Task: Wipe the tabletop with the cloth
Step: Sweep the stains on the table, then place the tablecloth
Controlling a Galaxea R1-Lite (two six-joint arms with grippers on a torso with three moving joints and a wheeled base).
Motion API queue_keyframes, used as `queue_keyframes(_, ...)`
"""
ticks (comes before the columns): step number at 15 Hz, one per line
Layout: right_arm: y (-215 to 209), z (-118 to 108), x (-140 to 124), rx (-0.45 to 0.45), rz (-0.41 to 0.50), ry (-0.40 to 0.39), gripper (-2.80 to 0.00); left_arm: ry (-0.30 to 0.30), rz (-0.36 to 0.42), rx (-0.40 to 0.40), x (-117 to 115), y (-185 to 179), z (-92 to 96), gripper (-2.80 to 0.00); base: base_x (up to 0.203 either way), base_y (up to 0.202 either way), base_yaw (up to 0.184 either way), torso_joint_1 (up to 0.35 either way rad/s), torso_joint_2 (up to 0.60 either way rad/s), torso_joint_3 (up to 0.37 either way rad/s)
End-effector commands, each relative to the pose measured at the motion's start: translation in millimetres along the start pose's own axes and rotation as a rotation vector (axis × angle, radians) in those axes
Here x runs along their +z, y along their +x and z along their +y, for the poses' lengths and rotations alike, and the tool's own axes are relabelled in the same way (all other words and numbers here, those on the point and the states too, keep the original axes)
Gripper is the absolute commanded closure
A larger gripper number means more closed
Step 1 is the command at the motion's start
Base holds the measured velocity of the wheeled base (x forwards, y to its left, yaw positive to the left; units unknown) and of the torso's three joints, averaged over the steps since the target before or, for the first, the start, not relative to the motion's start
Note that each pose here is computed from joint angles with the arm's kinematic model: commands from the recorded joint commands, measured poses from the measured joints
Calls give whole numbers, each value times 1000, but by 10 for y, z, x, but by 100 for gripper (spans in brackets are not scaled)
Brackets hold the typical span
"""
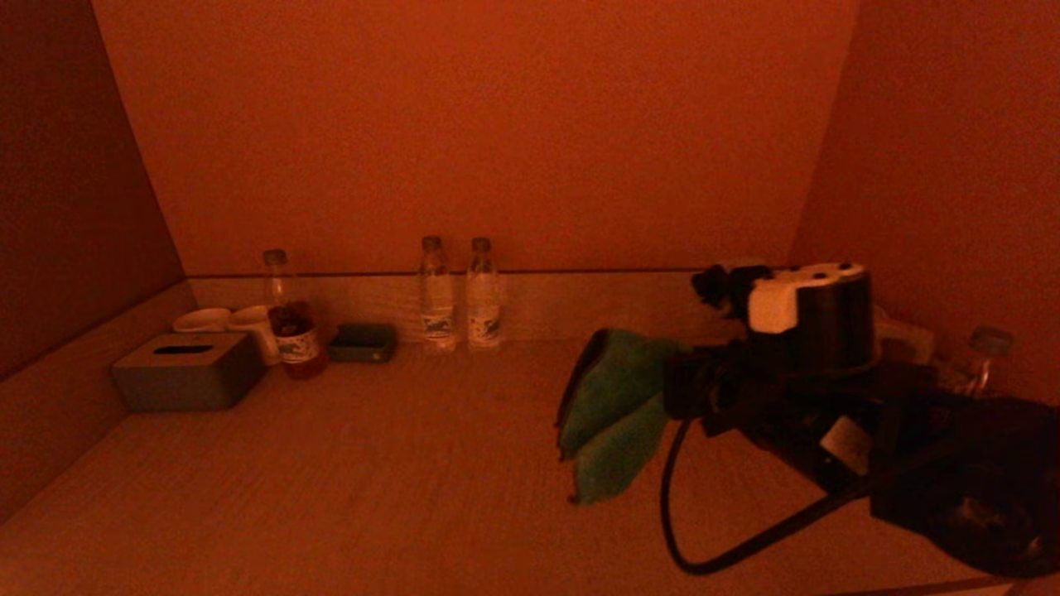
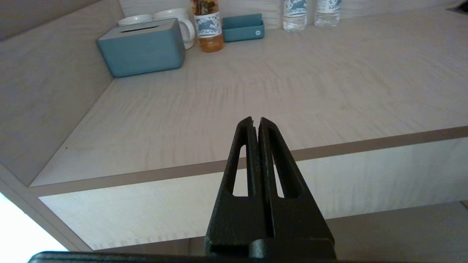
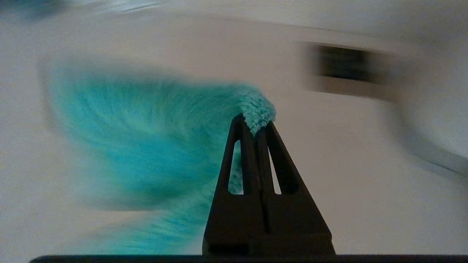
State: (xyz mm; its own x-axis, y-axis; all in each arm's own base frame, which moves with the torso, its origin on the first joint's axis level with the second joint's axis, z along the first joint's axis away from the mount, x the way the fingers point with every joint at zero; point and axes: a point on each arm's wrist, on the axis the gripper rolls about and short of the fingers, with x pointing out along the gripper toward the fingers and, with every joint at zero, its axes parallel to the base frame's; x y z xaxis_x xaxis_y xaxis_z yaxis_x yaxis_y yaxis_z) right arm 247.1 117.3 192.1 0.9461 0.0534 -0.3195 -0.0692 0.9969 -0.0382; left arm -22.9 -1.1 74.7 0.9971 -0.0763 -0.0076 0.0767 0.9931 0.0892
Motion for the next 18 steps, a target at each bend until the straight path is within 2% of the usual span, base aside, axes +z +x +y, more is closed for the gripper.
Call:
queue_keyframes(1, -27, -429, 76, -144, -31, 60, 0, 1, 0, 0, 0, 0, 0, 0, 0, 0, 0, 0, 0, 0)
queue_keyframes(2, -28, -484, 81, -164, -33, 65, 0, 1, 0, 0, 0, 0, 0, 0, 0, 0, 0, 0, 0, 0)
queue_keyframes(5, 33, -866, 97, -306, -30, 102, 0, 1, 0, 0, 0, 0, 0, 0, 0, 0, 0, 0, 0, 0)
queue_keyframes(8, 58, -1078, 75, -384, -10, 74, 0, 1, 0, 0, 0, 0, 0, 0, 0, 0, 0, 0, 0, 0)
queue_keyframes(18, 23, -1134, -22, -431, 25, 53, 0, 1, 0, 0, 0, 0, 0, 0, 0, 0, 0, 0, 0, 0)
